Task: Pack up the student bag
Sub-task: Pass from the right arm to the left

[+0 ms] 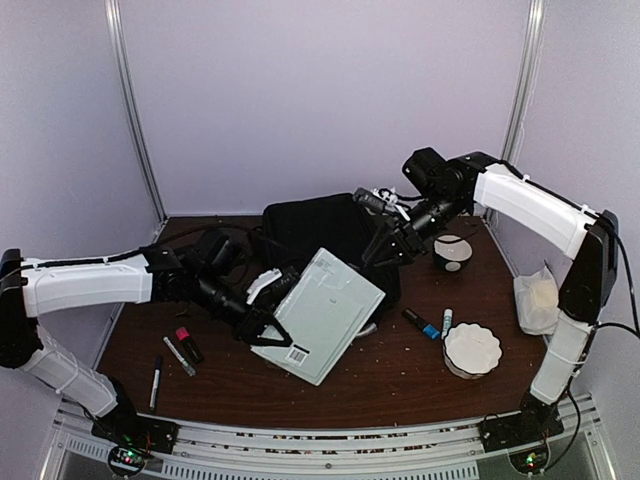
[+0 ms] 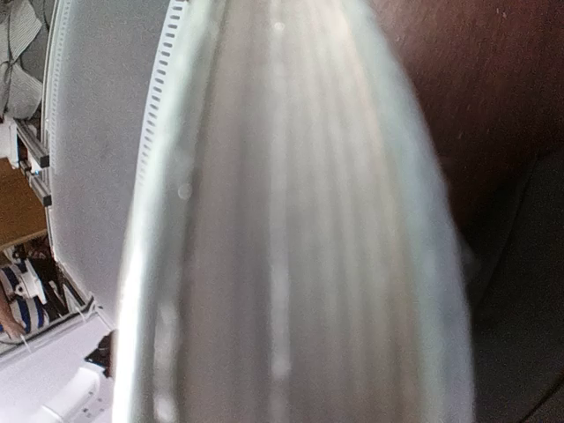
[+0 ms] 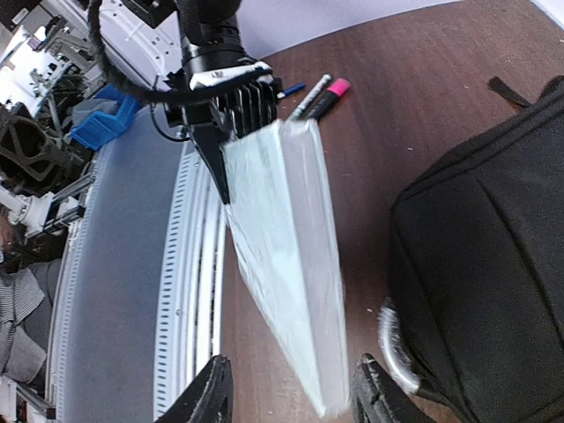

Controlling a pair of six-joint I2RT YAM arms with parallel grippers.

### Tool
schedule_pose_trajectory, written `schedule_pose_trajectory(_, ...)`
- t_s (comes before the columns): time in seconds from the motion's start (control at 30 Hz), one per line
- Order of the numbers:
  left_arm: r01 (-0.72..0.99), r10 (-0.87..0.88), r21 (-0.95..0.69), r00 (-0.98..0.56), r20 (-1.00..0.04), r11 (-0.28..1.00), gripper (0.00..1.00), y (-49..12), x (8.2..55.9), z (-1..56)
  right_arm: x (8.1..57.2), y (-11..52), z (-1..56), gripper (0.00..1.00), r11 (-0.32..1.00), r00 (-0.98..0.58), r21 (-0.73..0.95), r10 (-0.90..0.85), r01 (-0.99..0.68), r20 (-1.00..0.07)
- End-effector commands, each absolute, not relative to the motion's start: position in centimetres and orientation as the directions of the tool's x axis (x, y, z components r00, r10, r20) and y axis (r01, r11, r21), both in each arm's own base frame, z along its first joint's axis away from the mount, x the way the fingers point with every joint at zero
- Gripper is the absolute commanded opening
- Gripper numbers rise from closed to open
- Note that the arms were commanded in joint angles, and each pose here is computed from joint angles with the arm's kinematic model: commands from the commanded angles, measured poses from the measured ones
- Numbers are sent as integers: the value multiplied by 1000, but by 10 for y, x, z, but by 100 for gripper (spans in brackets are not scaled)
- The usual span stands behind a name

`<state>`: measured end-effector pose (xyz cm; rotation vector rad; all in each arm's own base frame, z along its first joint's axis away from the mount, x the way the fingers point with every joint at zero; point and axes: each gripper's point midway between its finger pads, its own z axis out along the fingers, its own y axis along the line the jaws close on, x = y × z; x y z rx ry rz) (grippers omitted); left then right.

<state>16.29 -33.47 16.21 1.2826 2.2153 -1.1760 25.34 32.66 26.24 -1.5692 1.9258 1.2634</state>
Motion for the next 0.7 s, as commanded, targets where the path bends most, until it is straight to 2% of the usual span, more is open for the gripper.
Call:
schedule_pose_trajectory(0.0, 806, 369, -475, -587, -721, 353, 0, -316, 202, 210, 288, 309, 263, 48, 91, -231, 223, -612, -971, -756)
schedule_pose_trajectory(0.17, 724, 286, -457, -649, -705, 517, 0, -285, 230, 212, 296, 297, 224, 52, 115, -98, 22, -712, -993, -696)
schedule_pose_trajectory(0.43, 637, 170, -438, -667, -725, 634, 0, -258, 251, 224, 314, 302, 153, 52, 139, 15, -278, -873, -951, -487)
schedule_pose_trajectory(0.53, 617, 143, -436, -667, -731, 656, 0, -252, 254, 225, 314, 310, 133, 51, 102, 46, -320, -905, -942, -423)
schedule_pose_trajectory(0.67, 583, 112, -448, -684, -721, 677, 0, -244, 255, 222, 321, 319, 119, 51, 106, 31, -322, -919, -941, -393)
